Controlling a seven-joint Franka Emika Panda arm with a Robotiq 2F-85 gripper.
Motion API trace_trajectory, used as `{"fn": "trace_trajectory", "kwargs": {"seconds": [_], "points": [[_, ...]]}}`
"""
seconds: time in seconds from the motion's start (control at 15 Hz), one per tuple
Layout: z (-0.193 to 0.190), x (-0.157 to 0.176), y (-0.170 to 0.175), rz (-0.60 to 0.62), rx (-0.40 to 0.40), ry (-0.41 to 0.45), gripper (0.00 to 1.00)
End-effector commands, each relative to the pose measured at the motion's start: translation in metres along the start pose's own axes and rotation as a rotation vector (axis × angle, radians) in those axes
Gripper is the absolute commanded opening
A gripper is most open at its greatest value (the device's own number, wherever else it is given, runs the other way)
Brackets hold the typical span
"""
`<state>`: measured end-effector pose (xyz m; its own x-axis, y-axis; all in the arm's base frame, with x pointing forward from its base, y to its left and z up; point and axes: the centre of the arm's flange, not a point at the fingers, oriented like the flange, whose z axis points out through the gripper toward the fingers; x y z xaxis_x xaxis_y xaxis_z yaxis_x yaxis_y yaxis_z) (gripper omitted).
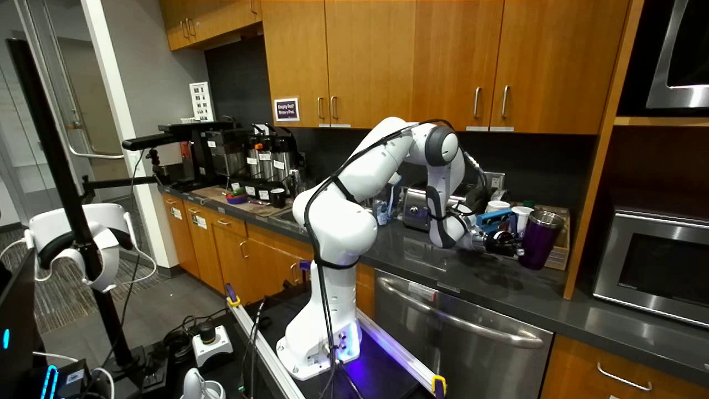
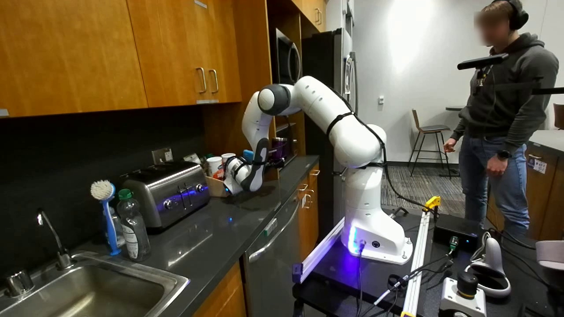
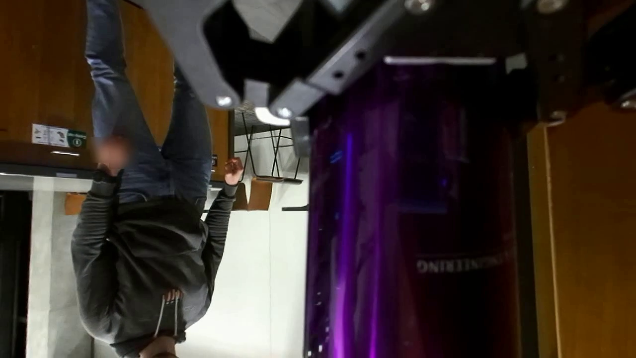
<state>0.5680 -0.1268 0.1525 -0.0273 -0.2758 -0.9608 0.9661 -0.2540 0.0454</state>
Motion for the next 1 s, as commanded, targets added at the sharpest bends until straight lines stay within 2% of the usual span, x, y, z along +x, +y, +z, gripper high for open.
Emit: {"fn": "trace_trajectory", "kwargs": {"seconds": [0.0,0.6,0.67,0.8,0.87,0.93], "points": [[-0.002,0.002,0.014,-0.043,-0.014,-0.03,0.57],[-0.002,0.015,0.025,-0.095,-0.025,-0.051,0.57],[-0.002,0.015,0.025,-0.095,-0.022,-0.051,0.95],[-0.001,0.015,0.025,-0.09,-0.015,-0.047,0.99],[-0.001,0.02,0.016,-0.088,-0.013,-0.029,0.93],[0.0,0.02,0.017,-0.087,-0.011,-0.031,0.99]]}}
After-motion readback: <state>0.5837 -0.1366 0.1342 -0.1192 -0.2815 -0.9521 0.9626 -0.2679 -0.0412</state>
